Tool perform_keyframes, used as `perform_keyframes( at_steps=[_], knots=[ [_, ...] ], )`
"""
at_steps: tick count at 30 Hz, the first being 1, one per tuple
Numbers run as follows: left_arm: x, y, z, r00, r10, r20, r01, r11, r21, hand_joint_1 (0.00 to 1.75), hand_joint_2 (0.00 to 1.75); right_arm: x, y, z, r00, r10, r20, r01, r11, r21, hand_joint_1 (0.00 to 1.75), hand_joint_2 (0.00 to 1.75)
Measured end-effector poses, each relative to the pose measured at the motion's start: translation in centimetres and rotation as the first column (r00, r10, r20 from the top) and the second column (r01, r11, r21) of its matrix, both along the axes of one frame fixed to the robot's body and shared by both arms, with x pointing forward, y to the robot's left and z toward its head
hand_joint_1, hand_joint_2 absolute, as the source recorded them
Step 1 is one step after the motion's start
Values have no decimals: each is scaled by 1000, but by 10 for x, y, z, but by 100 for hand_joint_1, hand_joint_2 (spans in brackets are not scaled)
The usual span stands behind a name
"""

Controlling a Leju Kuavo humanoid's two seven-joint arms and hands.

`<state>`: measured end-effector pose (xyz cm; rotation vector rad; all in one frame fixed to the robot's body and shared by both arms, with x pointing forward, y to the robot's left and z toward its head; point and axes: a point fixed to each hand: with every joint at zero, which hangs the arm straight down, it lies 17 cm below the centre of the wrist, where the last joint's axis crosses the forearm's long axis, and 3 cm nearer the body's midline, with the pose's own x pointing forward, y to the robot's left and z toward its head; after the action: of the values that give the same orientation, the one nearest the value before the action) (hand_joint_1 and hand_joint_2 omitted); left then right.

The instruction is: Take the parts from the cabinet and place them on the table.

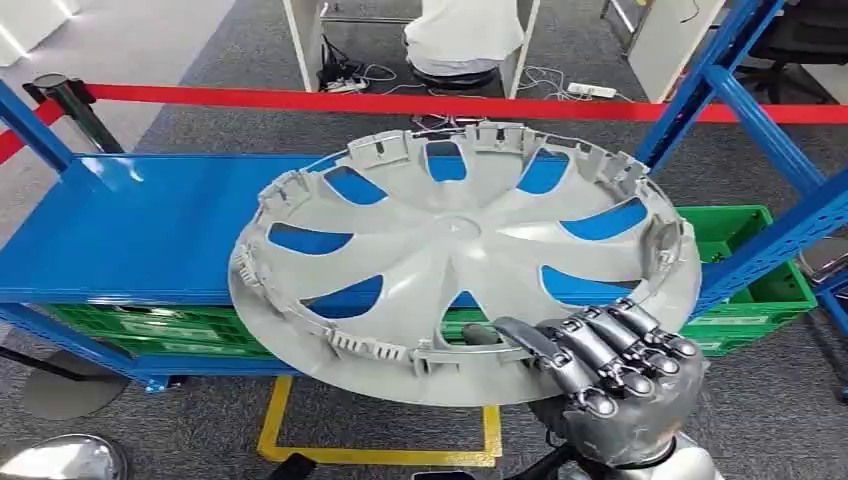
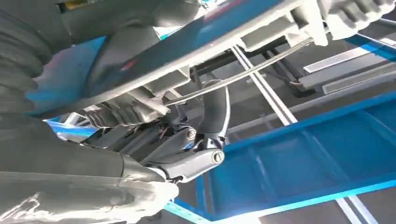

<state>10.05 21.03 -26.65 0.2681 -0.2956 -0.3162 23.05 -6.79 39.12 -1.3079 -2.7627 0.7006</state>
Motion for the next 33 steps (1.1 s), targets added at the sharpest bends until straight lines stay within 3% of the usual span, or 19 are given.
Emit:
perform_keyframes(
  at_steps=[33],
  knots=[
    [3, 1, 1, 1000, -15, -2, 15, 1000, 11, 0, 175, 0, 3, 1, 1000, 4, 7, -4, 1000, -2, 175, 175]
  ],
)
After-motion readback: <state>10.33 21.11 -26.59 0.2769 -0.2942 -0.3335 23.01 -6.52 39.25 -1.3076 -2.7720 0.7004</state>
